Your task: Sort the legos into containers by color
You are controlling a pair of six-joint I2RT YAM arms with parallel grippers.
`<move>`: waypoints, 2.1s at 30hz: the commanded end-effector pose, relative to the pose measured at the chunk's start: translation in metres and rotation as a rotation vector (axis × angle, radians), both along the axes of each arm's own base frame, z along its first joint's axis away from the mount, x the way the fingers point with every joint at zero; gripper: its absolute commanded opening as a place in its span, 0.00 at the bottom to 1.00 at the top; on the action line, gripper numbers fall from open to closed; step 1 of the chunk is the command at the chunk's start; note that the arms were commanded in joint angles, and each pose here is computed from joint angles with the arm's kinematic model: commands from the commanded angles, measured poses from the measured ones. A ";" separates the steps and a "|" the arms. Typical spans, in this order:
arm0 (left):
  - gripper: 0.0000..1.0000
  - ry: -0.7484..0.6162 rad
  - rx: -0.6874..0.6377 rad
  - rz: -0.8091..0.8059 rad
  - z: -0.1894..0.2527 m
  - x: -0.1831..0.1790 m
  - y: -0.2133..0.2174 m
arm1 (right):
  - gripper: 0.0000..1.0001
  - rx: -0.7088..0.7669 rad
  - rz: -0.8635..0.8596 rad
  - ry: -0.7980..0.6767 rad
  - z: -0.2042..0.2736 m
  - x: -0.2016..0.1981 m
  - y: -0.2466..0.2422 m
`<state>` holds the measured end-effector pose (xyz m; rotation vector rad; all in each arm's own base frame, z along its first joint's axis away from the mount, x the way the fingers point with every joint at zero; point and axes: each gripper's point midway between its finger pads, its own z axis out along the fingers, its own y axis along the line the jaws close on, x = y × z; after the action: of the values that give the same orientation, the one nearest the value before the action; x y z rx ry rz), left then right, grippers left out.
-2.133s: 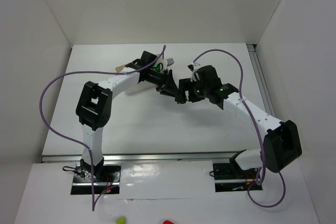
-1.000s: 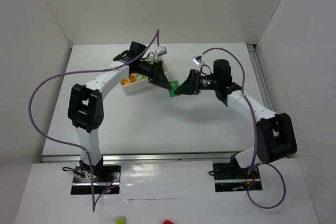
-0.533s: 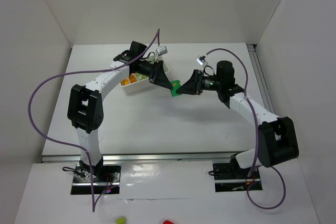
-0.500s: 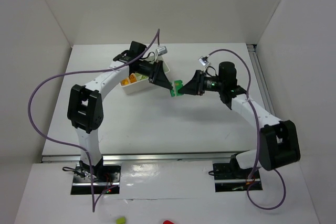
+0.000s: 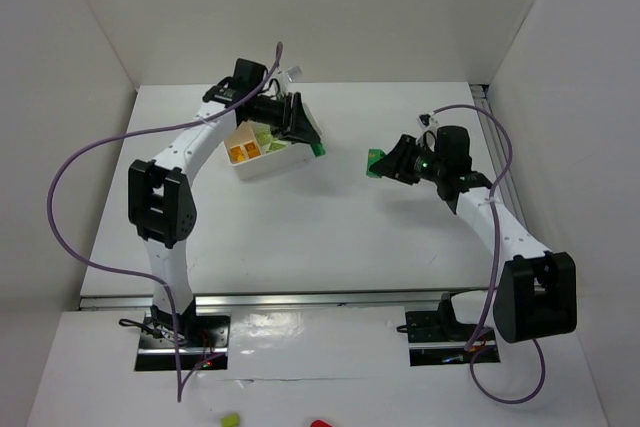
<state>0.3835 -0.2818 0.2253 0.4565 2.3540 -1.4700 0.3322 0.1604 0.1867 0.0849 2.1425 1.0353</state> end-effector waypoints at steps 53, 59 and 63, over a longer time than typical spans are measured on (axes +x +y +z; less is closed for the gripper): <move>0.78 -0.062 -0.322 -0.414 0.032 -0.047 -0.073 | 0.04 0.240 0.521 -0.158 0.071 -0.031 0.051; 0.74 -0.070 -0.337 -0.437 0.039 -0.051 -0.082 | 0.04 0.231 0.533 -0.154 0.068 -0.032 0.056; 0.33 -0.056 -0.344 -0.454 0.039 -0.054 -0.085 | 0.04 0.231 0.533 -0.154 0.068 -0.032 0.056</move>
<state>0.3343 -0.3617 0.2523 0.8769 2.0641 -1.9440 0.2955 0.2118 0.2347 -0.3874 2.0185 1.5503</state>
